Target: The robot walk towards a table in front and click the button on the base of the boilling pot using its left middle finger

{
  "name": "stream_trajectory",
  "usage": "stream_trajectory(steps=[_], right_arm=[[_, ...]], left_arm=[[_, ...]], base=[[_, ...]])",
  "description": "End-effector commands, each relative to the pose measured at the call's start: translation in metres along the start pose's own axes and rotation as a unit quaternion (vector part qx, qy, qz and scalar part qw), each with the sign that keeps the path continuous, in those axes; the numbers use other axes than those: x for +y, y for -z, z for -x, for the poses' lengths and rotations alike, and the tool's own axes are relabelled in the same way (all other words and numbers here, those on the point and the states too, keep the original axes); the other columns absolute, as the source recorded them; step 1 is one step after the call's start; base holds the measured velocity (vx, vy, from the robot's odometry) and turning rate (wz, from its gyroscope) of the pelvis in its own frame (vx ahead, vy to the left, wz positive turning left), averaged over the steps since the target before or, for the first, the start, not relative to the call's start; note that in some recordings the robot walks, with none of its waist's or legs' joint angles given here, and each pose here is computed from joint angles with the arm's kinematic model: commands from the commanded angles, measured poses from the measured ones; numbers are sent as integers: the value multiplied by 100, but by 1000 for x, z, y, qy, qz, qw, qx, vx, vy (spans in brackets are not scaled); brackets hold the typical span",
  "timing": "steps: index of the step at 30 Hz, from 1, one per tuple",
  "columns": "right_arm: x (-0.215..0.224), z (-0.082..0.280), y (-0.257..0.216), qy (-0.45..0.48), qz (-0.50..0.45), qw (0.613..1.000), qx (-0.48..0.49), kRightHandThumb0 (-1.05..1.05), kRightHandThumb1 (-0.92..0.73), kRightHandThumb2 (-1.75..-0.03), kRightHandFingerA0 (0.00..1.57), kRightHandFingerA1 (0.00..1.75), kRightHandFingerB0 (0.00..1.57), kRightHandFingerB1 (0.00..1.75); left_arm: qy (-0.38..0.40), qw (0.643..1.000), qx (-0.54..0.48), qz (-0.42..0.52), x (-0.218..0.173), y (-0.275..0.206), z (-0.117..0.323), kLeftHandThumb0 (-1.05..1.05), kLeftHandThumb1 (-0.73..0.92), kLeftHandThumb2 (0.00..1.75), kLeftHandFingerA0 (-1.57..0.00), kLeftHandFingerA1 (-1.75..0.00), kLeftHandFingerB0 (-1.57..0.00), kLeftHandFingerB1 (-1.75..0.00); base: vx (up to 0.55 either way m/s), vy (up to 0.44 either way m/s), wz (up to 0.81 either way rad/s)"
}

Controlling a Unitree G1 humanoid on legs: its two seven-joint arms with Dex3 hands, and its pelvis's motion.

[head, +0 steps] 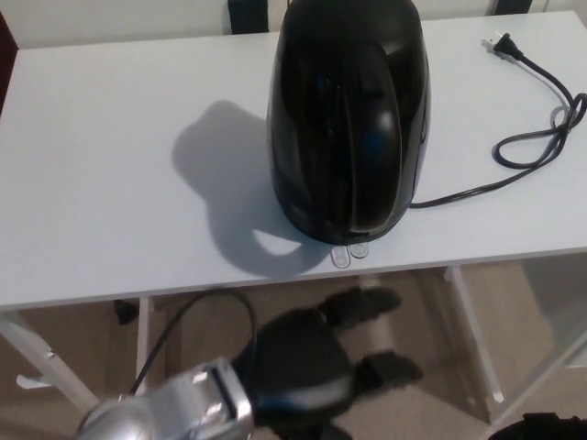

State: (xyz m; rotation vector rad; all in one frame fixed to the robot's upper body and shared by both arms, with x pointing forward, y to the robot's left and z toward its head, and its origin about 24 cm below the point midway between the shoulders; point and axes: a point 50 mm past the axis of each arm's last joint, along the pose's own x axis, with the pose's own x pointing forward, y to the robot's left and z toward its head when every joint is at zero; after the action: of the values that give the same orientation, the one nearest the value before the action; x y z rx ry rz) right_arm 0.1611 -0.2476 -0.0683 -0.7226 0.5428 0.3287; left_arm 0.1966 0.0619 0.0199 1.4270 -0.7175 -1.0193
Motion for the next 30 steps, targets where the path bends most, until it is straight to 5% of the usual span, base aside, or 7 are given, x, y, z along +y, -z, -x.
stream_trajectory(steps=[1, 12, 14, 15, 17, 18, 30], right_arm=[[-2, 4, 4, -3, -18, 1000, 1, -54, -47, -56, 81, 48, 69, 46], [7, 4, 13, 1, -5, 1000, 31, -43, -46, -55, 85, 48, 67, 46], [9, 6, 15, -1, -4, 1000, 28, -43, -46, -55, 84, 49, 67, 46], [8, 5, 15, 0, -4, 1000, 28, -43, -46, -55, 83, 49, 66, 46], [6, 2, 15, 0, -11, 999, 30, -43, -47, -55, 81, 48, 66, 45], [5, 2, 15, 1, -8, 1000, 29, -43, -47, -55, 83, 48, 66, 45], [6, 2, 14, 6, -11, 999, 30, -43, -46, -55, 83, 48, 67, 45]], left_arm=[[18, 999, -28, 30, -18, -17, 24, -77, 83, 66, -30, -31, -25, -29], [108, 912, 264, 295, -119, 24, 130, -76, 67, 95, -20, -43, -12, -39], [100, 893, 296, 323, -126, 28, 140, -78, 68, 97, -21, -43, -10, -39], [95, 879, 320, 342, -128, 34, 145, -75, 85, 65, -29, -31, -15, -27], [75, 847, 371, 374, -130, 46, 157, -77, 86, 67, -33, -31, -17, -26], [65, 836, 383, 386, -130, 49, 161, -79, 69, 99, -27, -46, -11, -40], [44, 756, 455, 468, -128, 67, 195, -73, 64, 90, -21, -43, -13, -39]], base=[[0, 0, 0], [0, 0, 0], [0, 0, 0], [0, 0, 0], [0, 0, 0], [0, 0, 0], [0, 0, 0]])
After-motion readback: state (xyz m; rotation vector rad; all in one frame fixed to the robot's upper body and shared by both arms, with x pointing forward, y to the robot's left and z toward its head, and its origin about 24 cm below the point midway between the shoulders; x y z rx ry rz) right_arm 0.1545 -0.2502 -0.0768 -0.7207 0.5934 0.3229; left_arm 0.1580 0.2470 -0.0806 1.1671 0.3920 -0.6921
